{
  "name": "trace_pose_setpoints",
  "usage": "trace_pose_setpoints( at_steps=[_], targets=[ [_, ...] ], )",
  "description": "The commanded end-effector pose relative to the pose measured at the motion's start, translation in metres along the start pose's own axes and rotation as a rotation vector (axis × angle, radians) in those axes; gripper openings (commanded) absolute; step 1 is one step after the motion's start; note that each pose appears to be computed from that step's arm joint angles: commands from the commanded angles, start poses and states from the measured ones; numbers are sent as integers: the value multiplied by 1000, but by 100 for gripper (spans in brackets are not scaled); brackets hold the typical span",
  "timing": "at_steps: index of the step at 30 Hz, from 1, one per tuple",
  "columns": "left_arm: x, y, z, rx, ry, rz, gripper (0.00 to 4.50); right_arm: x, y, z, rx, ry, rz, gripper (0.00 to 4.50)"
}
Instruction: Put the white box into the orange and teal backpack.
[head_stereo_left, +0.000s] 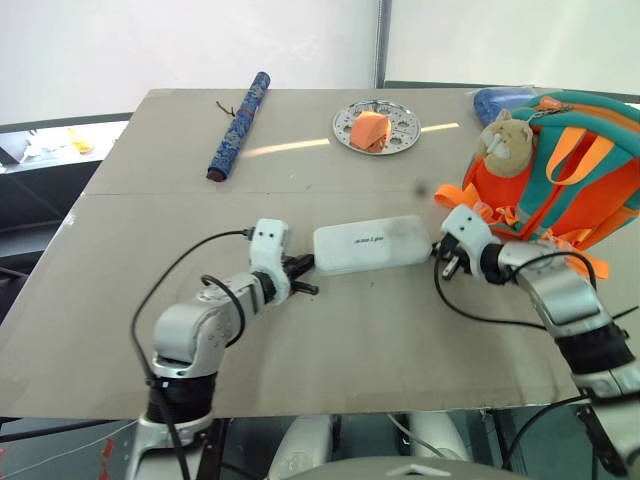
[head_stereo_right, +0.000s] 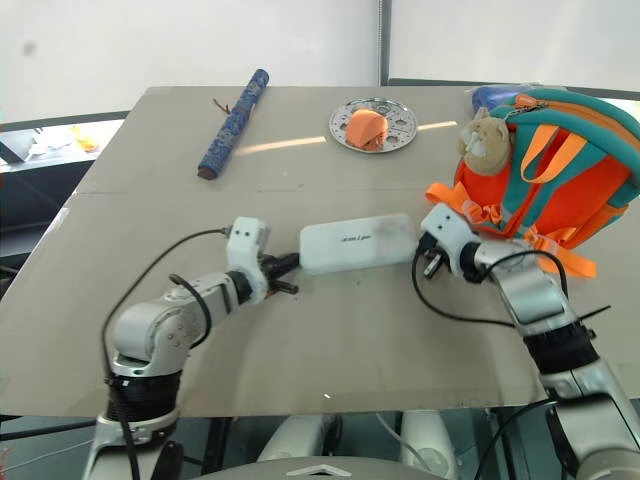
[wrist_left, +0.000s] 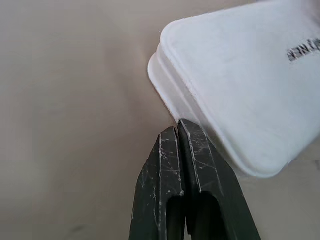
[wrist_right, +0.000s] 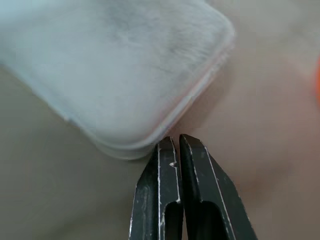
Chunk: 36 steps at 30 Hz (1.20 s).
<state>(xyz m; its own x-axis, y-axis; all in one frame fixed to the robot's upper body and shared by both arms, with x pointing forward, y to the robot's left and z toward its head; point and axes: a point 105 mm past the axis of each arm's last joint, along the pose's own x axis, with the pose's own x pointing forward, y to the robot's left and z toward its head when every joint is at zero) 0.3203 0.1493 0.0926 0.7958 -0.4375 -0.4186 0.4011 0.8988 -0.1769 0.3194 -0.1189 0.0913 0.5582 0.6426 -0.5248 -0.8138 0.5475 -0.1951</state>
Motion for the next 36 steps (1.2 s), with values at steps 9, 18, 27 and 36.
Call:
trace_pose_setpoints(
  at_steps=[9,18,27,36],
  targets=[
    [-28,-9,-15,-3,118,-302,58,-16,49,0,-29,-23,58,0],
    [-58,16,13,-185,244,-482,427,-34,19,-18,-30,18,-88,0],
    [-38,8,10,-284,303,-506,447,-58,7,-34,-105,122,-153,0],
    [-15,-14,-6,-321,350,-536,447,-40,21,-11,-130,53,-87,0]
  ],
)
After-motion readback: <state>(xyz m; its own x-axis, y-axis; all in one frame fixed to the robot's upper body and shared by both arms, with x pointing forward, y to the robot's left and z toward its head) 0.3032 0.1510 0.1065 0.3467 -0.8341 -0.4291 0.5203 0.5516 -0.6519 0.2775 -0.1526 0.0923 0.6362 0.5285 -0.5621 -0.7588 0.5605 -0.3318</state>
